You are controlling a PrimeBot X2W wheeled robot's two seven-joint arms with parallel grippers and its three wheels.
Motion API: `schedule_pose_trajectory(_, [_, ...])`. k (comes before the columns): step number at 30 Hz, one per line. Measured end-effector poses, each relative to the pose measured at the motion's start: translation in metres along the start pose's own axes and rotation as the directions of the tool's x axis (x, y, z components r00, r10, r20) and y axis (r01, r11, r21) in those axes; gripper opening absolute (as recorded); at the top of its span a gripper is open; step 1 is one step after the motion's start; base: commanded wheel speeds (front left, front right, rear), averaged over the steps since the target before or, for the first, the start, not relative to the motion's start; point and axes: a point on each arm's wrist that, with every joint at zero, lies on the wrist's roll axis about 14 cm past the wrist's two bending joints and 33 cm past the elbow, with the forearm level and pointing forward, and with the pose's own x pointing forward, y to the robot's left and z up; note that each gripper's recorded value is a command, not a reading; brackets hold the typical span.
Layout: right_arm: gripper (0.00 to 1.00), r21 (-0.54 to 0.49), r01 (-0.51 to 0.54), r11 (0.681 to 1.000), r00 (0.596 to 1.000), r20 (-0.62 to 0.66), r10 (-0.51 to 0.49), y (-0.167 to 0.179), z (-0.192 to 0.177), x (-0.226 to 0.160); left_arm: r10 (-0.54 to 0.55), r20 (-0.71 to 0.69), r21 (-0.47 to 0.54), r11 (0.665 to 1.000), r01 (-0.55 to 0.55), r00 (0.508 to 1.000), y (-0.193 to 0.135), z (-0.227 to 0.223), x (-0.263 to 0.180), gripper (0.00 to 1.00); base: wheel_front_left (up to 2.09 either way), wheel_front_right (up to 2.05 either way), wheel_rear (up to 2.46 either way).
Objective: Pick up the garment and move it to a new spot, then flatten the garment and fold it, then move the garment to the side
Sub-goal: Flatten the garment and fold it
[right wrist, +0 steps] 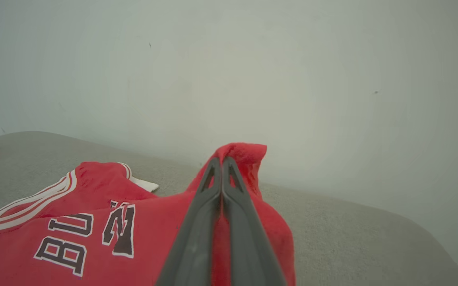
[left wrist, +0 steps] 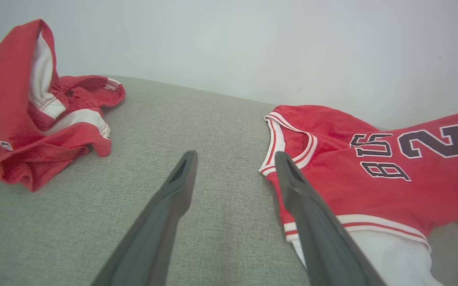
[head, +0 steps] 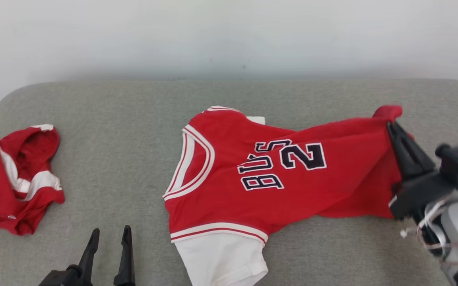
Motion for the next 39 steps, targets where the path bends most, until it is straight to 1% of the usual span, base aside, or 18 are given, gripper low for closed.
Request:
schedule_pose_trajectory(6, [0.0,0.044,0.054,0.998,0.998,0.016,-0.054,-0.003,-0.005,-0.051,-0.048,0.004,-0.003,0.999,0.048,0.999,-0.016,0.001,0.005,1.0,0.0,0.0,0.0])
schedule_pose_trajectory(10, [0.0,0.086,0.097,0.992,0.995,-0.01,-0.097,0.0,-0.015,-0.079,-0.075,-0.006,-0.006,0.997,0.075,0.997,-0.024,-0.003,0.006,1.0,0.0,0.0,0.0])
schedule_pose_trajectory(16, [0.0,0.129,0.145,0.981,0.989,-0.046,-0.14,0.012,-0.018,-0.107,-0.058,-0.017,-0.005,0.998,0.058,0.998,-0.018,-0.006,0.004,1.0,0.0,0.0,0.0])
schedule_pose_trajectory(23, [0.0,0.128,0.157,0.979,0.987,-0.048,-0.152,0.017,-0.008,-0.111,-0.051,-0.02,-0.006,0.999,0.051,0.999,-0.015,-0.007,0.003,1.0,0.0,0.0,0.0])
schedule_pose_trajectory(27, [0.0,0.119,0.149,0.982,0.988,-0.055,-0.143,0.018,-0.007,-0.107,-0.046,-0.02,-0.006,0.999,0.045,0.999,-0.013,-0.007,0.001,1.0,0.0,0.0,0.0])
schedule_pose_trajectory(32, [0.0,0.086,0.118,0.989,0.991,-0.081,-0.111,0.015,-0.015,-0.089,-0.045,-0.016,-0.005,0.999,0.045,0.999,-0.013,-0.005,0.001,1.0,0.0,0.0,0.0])
schedule_pose_trajectory(39, [0.0,0.027,0.11,0.994,0.989,-0.107,-0.106,-0.008,-0.027,-0.046,-0.027,-0.02,-0.003,1.0,0.027,0.999,-0.008,-0.006,0.0,1.0,0.0,0.0,0.0])
